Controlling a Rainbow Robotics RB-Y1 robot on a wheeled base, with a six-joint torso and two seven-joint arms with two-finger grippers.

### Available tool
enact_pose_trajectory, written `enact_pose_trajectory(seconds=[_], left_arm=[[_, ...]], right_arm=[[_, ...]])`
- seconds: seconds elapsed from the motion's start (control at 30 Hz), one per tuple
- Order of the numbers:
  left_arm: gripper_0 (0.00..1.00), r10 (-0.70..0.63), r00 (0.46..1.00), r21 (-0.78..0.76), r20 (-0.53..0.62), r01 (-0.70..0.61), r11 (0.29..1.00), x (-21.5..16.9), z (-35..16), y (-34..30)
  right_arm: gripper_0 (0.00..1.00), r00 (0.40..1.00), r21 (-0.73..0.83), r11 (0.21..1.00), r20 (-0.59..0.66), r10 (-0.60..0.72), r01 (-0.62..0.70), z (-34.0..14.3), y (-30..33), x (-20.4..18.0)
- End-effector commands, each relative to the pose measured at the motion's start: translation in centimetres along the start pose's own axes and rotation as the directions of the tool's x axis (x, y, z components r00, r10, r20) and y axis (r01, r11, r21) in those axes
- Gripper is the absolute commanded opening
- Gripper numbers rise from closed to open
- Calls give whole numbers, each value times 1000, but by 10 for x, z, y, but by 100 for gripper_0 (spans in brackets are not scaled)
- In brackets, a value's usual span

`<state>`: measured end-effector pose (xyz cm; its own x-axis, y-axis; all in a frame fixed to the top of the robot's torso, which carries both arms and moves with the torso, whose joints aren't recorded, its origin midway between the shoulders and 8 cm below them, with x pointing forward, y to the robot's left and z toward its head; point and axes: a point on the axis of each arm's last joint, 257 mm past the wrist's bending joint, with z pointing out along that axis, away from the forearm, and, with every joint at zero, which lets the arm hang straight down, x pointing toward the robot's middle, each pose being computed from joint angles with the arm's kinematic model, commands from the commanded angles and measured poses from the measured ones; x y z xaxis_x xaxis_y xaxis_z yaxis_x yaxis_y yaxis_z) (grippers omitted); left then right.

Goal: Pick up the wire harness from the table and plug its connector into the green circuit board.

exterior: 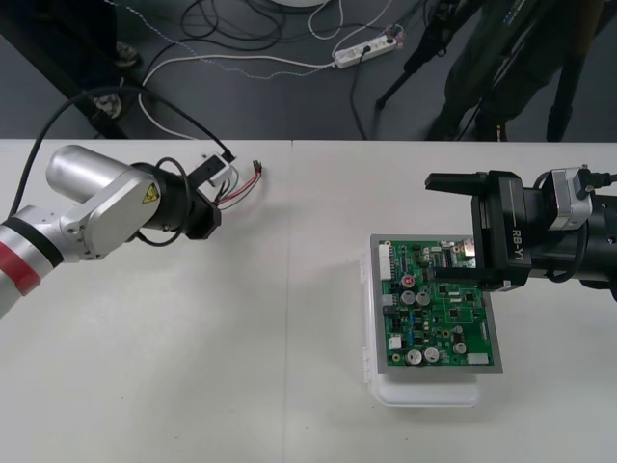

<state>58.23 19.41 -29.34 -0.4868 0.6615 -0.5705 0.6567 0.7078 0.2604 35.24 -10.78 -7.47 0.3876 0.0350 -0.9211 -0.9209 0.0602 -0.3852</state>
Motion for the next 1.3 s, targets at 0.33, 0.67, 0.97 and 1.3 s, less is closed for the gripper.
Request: enact_pose_trajectory(seconds=[0.33,0.67,0.97,1.3], left_arm=[[0,184,981,81,63,-189,979,-45,-66,-15],[0,223,973,154,64,-230,961,-51,-100,-38],[0,246,967,214,71,-256,943,-51,-135,-63],[0,256,960,287,112,-278,917,-41,-166,-103]], right_arm=[[100,999,6,999,4,-47,47,-6,-9,-15],[100,999,2,999,4,-50,50,-5,-8,-15],[100,999,5,999,9,-43,43,-5,-9,-16],[100,999,4,999,9,-34,34,-5,-9,-16]])
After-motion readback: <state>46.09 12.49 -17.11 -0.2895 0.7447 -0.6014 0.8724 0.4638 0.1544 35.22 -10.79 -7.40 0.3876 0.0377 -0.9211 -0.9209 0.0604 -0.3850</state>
